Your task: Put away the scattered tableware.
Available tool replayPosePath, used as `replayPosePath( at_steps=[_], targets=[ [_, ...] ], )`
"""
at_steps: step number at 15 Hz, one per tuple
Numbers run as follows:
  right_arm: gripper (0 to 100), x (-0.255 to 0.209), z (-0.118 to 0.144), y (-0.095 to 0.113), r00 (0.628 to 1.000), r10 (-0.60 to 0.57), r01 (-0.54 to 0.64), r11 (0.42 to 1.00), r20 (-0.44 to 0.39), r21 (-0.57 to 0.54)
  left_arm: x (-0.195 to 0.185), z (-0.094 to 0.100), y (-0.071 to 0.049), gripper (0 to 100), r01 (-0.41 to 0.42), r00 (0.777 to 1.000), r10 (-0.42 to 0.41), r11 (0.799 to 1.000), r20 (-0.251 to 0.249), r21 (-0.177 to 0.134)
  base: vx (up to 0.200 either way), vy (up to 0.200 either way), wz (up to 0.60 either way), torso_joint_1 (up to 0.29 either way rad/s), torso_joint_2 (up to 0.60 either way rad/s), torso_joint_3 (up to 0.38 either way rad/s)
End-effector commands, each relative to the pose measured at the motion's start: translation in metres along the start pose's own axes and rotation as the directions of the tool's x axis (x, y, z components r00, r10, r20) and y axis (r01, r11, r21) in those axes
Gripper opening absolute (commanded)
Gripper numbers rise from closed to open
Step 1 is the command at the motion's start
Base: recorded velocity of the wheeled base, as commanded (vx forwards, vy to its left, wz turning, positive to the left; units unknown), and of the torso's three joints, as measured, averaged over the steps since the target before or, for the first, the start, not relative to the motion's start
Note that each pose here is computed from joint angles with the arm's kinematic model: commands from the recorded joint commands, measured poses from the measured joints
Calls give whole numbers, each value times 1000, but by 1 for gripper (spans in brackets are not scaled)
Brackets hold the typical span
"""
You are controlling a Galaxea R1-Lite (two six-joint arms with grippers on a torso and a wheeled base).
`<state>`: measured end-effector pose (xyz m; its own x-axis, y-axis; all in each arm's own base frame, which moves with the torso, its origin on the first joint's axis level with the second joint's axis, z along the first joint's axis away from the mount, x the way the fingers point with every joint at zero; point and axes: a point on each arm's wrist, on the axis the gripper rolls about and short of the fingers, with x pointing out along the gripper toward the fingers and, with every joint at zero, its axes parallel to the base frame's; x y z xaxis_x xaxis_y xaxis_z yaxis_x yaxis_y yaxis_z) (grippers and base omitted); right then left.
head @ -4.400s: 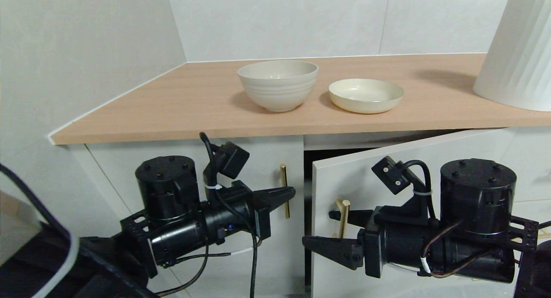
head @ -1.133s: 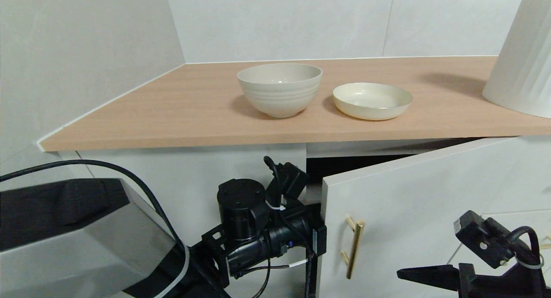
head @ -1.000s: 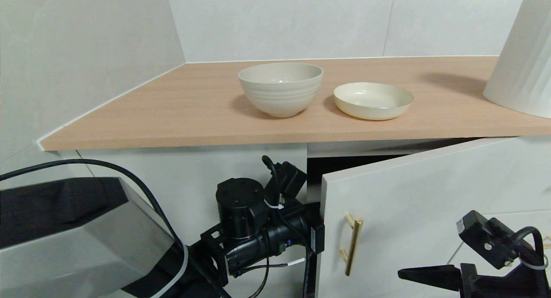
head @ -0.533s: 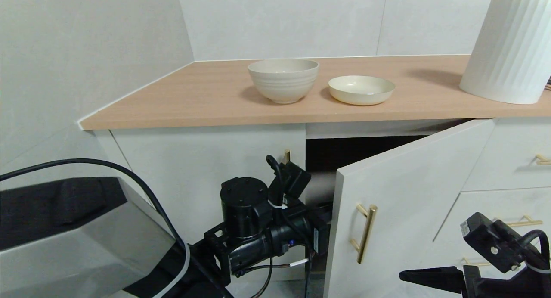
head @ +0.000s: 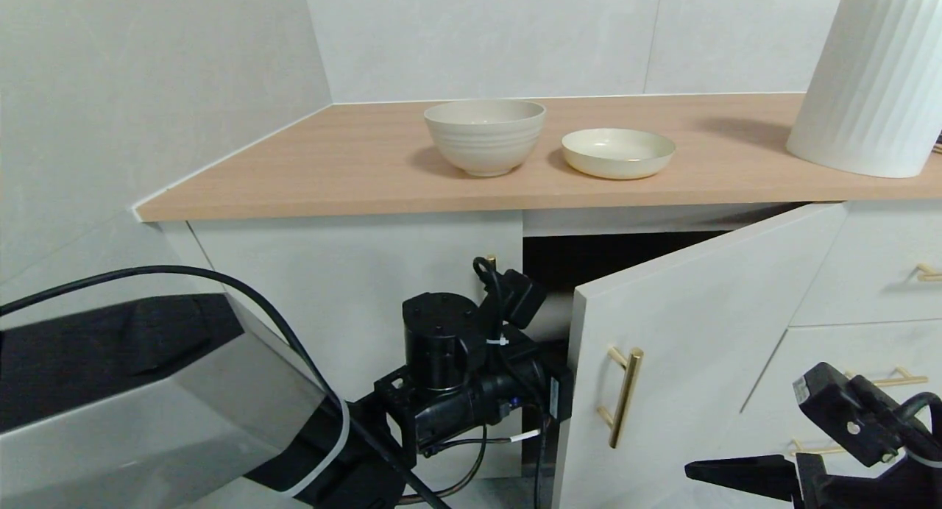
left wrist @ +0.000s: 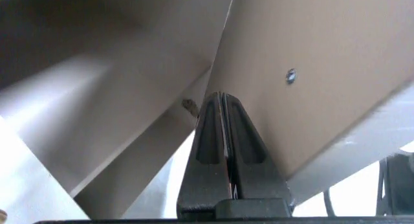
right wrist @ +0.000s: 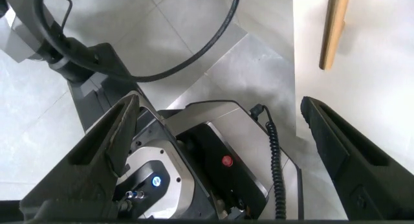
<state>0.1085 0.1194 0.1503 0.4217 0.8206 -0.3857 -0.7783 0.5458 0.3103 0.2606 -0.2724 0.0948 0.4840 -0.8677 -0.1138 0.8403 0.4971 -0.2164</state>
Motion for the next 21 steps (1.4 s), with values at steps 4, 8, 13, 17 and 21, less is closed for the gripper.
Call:
replayPosePath(
  at_steps=[4, 8, 13, 17, 21],
  targets=[
    [100, -1, 0, 2, 1000, 5, -5, 1000, 4, -4, 2, 3, -13, 0, 32, 999, -32, 999, -10, 2, -150, 0, 0, 5, 1, 2],
    [100, -3, 0, 3, 1000, 11, -11, 1000, 12, -10, 6, 5, -18, 0, 44, 999, -44, 999, -14, 3, -150, 0, 0, 4, -1, 3],
    [100, -4, 0, 4, 1000, 12, -11, 1000, 14, -11, 15, 5, -16, 0, 40, 999, -40, 999, -33, -2, 0, 0, 0, 0, 0, 0],
    [100, -4, 0, 4, 1000, 12, -11, 1000, 14, -11, 19, 7, -15, 0, 33, 998, -33, 999, -45, -5, -50, 0, 0, 1, 1, -1],
    [100, -7, 1, 4, 1000, 13, -13, 1000, 27, -14, 27, 12, -15, 0, 32, 998, -32, 999, -48, -6, -150, 0, 0, 5, 2, 2]
  ],
)
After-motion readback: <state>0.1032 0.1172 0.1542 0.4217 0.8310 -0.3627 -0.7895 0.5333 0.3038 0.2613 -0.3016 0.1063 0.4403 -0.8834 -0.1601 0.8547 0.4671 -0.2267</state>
